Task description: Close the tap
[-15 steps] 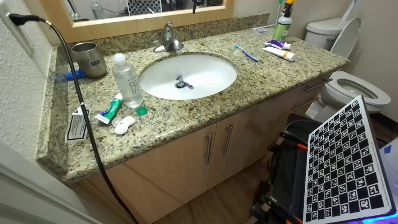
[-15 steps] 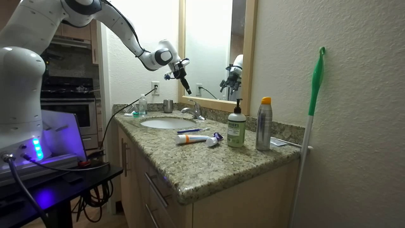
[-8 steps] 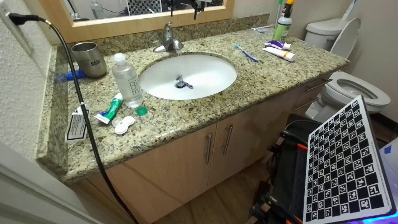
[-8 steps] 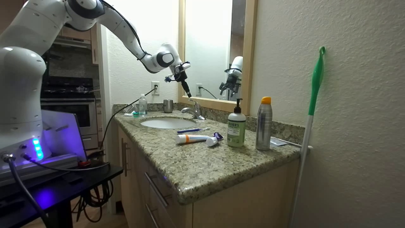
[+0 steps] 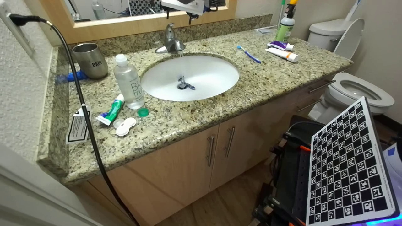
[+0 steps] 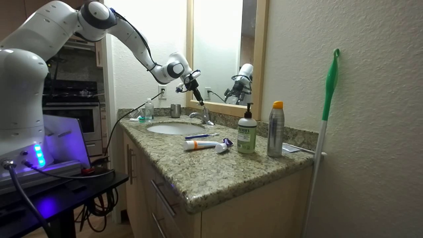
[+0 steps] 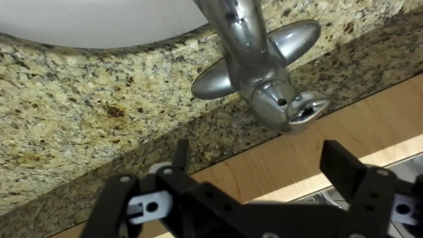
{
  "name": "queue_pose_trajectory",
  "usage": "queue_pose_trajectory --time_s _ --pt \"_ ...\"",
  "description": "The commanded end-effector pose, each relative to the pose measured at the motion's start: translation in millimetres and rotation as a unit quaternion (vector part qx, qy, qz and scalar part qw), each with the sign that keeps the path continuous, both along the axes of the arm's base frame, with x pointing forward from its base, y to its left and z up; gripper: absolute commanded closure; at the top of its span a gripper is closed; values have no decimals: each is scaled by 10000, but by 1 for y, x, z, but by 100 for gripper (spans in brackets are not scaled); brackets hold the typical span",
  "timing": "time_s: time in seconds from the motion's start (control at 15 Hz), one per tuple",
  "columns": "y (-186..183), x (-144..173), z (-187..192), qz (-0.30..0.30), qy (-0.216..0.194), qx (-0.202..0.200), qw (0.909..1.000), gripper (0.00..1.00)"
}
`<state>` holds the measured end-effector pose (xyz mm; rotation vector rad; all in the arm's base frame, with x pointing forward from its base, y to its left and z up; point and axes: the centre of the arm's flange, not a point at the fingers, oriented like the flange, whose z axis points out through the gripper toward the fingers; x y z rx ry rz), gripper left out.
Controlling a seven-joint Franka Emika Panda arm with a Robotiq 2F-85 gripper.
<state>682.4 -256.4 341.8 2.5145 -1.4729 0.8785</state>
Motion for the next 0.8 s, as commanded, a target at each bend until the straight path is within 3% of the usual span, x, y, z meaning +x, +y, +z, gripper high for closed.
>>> queue_pose_trajectory --time_s 0.0,0.4,0.53,0.73 --pt "-3 1 -4 -128 362 141 9992 0" --pt "-1 0 0 -235 957 425 9942 0" --pt "-3 0 5 -222 747 267 9966 0" --pt "-3 1 6 -232 789 282 9962 0"
